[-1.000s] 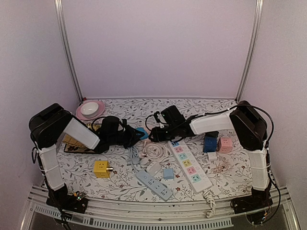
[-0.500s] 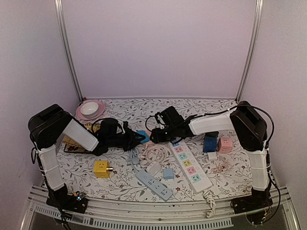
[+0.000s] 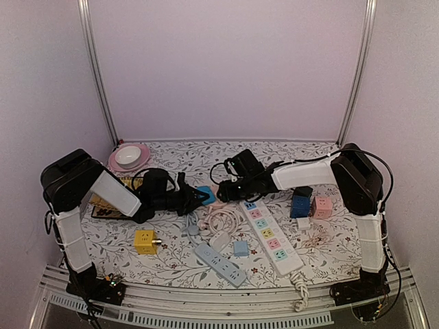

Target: Pull the plug off the socket

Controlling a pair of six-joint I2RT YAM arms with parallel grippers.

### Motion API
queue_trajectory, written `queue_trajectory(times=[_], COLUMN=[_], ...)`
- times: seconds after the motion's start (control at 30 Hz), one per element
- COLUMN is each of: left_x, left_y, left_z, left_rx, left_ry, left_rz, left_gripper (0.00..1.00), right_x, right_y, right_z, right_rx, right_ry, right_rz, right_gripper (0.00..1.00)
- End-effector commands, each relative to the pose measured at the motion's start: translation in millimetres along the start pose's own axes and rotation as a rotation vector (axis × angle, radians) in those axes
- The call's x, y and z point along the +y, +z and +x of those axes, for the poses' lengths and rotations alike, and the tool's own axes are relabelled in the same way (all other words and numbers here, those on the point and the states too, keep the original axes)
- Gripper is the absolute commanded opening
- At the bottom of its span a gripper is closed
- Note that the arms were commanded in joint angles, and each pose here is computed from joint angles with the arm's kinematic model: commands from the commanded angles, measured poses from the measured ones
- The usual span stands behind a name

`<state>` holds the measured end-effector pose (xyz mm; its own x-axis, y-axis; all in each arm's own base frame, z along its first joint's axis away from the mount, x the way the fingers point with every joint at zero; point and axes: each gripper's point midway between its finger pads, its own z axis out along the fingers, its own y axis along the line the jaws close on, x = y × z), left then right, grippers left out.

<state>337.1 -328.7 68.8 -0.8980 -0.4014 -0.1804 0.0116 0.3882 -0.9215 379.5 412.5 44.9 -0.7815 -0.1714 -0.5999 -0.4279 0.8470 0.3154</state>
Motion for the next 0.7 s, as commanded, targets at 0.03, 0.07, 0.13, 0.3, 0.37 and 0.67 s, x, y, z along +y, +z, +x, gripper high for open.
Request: queue_trajectory(times=[0.03, 0.07, 0.13, 0.3, 0.37, 0.67], left_x=[-84, -86, -90, -102, -102, -64], left_y=[-1, 0, 0, 1, 2, 0], left_z=[11, 12, 13, 16, 17, 3], left_rx=[0.06, 0.062, 0.063, 0.082, 0.087, 0.026], left_ry=[0.179, 0.184, 0.193, 0.226, 0.23, 0.24], left_rz=[0.29, 0.296, 0.313, 0.361, 0.359, 0.147], left_gripper=[0.0, 0.0, 0.0, 0.0, 0.0, 0.0], right_x=[-30, -31, -33, -34, -35, -28], right_y=[6, 6, 8, 13, 16, 0], right_z=[16, 18, 23, 30, 32, 19], right_rx=[0.049, 0.054, 0.067, 0.089, 0.096, 0.059], right_ry=[-0.041, -0.047, -0.053, -0.054, -0.053, -0.03], right_rz=[0.155, 0.163, 0.171, 0.166, 0.164, 0.116], right_gripper=[0.59, 0.59, 0.59, 0.59, 0.59, 0.59])
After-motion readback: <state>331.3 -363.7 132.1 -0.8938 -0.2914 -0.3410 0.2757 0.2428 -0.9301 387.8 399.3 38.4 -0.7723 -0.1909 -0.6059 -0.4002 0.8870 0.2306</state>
